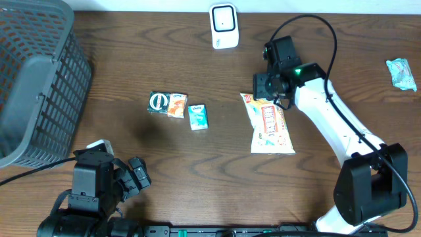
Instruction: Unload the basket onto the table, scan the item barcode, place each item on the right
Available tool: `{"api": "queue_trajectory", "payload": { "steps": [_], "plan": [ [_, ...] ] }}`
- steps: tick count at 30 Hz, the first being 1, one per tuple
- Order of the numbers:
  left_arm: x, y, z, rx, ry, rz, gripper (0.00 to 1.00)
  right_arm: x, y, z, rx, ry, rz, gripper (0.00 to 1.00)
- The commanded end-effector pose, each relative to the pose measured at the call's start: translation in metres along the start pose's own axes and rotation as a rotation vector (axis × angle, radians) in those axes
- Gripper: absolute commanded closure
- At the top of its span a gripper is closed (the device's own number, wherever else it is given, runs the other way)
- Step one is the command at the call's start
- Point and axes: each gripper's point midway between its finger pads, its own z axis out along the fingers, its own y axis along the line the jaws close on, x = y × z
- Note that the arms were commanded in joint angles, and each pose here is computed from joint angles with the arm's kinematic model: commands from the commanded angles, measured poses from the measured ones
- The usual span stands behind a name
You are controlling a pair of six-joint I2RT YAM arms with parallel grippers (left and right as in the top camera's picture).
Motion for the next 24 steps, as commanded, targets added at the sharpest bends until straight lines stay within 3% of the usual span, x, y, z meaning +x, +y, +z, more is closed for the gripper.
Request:
{"api": "queue_trajectory", "payload": {
  "steps": [1,4,9,12,14,17,24],
  "plan": [
    [0.000,0.002,0.000,-0.009,-0.005,0.000,0.02,0.022,-0.012,0.022,0.038,0.053,-0.016,0.47],
    [0.000,0.002,0.000,-0.009,-0.005,0.000,0.02,0.036,-0.016,0.036,0.051,0.090,-0.017,0.47],
    [0.000,0.002,0.000,-0.009,-0.005,0.000,0.02,0.056,-0.020,0.061,0.050,0.121,-0.057,0.35],
    [0.000,0.002,0.000,-0.009,-0.005,0.000,0.02,0.067,-0.024,0.071,0.059,0.151,-0.057,0.19],
    [0.000,0.002,0.000,-0.009,-0.005,0.000,0.02,0.069,-0.025,0.074,0.058,0.163,-0.055,0.16],
    [0.000,0.002,0.000,-0.009,-0.005,0.000,0.02,0.066,-0.022,0.073,0.045,0.156,-0.054,0.03],
    [0.000,0.002,0.000,-0.009,-0.005,0.000,0.02,0.024,-0.006,0.017,0.016,0.115,-0.052,0.01]
  ]
}}
